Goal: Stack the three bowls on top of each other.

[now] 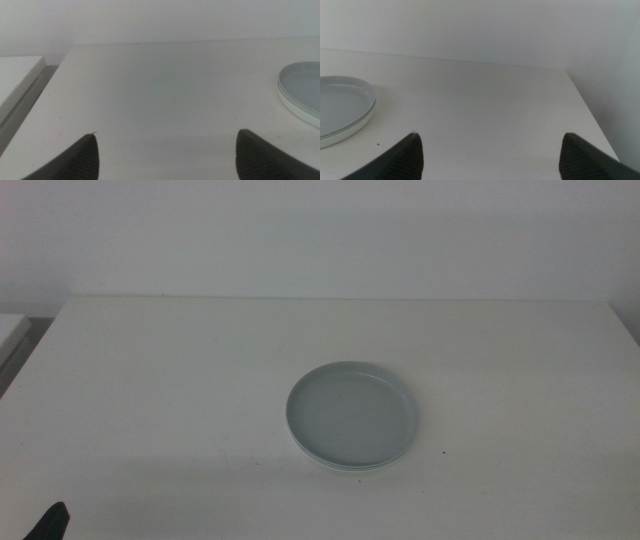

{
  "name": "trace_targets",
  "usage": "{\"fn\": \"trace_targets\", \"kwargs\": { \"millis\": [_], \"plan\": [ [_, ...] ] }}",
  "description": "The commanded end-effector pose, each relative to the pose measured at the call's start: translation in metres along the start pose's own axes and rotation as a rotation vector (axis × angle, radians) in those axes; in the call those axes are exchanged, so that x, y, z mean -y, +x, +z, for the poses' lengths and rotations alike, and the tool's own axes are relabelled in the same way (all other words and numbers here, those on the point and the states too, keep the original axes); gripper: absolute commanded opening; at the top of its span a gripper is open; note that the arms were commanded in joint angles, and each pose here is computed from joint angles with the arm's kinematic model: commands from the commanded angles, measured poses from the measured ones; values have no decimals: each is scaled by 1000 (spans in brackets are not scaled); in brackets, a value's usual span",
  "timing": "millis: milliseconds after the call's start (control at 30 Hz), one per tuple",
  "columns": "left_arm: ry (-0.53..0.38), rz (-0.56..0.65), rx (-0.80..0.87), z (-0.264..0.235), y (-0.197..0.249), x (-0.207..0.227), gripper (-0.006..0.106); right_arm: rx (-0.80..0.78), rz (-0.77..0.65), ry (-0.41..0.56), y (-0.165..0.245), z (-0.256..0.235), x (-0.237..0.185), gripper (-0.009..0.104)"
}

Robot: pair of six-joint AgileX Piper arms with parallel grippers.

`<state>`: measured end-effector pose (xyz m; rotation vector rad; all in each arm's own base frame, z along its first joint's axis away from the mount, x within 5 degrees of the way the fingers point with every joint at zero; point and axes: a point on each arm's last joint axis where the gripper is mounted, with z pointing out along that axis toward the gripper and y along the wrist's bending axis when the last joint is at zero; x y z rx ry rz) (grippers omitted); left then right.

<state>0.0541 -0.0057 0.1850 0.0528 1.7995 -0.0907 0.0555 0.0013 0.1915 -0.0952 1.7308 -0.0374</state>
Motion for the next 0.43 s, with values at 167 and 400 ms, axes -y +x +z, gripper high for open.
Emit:
{"fn": "trace_targets", "kwargs": {
  "millis": [167, 400],
  "plan": [
    [-10, 51, 20, 0, -1, -1, 94, 13, -7, 5, 0, 0, 0, 92],
    [-10, 51, 20, 0, -1, -1, 94, 13, -7, 5, 0, 0, 0, 92]
  ]
}}
